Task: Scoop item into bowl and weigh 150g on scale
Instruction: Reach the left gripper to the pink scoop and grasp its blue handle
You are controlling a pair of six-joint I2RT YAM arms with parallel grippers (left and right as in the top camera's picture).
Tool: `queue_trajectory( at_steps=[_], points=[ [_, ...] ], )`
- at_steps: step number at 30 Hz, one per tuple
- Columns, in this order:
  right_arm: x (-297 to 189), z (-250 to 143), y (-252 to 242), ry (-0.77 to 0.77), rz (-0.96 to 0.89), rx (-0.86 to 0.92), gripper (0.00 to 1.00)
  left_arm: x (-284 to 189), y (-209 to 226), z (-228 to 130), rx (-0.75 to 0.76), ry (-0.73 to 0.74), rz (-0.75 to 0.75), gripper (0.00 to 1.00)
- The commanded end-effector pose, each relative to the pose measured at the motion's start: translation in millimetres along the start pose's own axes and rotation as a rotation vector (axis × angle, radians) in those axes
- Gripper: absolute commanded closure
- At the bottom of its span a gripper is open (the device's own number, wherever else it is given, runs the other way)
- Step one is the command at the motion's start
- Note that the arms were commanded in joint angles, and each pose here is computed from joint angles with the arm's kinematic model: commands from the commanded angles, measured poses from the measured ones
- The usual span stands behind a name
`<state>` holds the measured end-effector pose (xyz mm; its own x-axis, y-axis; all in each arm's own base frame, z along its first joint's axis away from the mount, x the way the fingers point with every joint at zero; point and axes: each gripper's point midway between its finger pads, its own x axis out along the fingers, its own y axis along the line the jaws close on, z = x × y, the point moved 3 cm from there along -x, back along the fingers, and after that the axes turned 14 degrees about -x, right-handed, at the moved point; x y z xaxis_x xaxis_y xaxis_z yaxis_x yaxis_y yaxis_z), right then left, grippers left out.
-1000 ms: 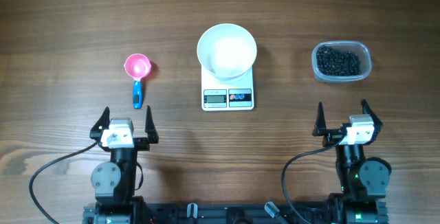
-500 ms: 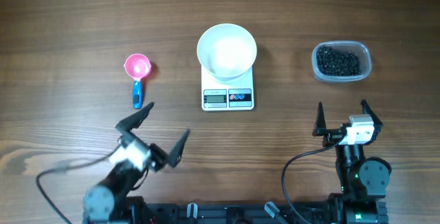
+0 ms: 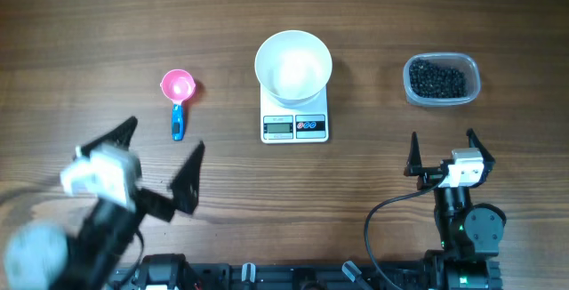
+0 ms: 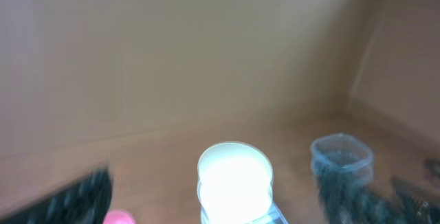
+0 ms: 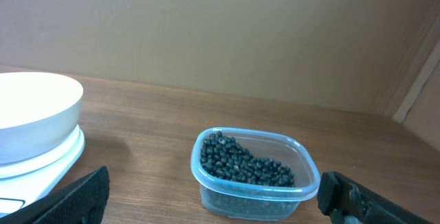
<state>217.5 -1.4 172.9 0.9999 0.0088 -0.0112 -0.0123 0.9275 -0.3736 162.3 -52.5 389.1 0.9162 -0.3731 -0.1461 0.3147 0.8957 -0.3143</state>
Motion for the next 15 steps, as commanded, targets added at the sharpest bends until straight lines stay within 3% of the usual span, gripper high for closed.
queue_trajectory(
  at_steps=[1, 3, 9, 10, 13, 15],
  points=[
    [-1, 2, 1, -0.012, 0.002, 0.008, 0.0, 34, 19, 5, -0.103, 0.299, 0.118, 0.0],
    [-1, 2, 1, -0.012, 0.002, 0.008, 0.0, 57, 19, -6, -0.184, 0.46, 0.069, 0.0],
    [-1, 2, 1, -0.012, 0.002, 0.008, 0.0, 113, 44, -43, -0.304, 0.681, 0.066, 0.0],
    [-1, 2, 1, -0.012, 0.002, 0.008, 0.0, 118, 54, -47, -0.306, 0.692, 0.118, 0.0],
    [-1, 2, 1, -0.012, 0.002, 0.008, 0.0, 126, 134, -61, -0.533, 0.629, 0.657, 0.0],
    [-1, 2, 1, -0.012, 0.002, 0.008, 0.0, 130, 161, -77, -0.624, 0.659, 0.778, 0.0]
  ],
)
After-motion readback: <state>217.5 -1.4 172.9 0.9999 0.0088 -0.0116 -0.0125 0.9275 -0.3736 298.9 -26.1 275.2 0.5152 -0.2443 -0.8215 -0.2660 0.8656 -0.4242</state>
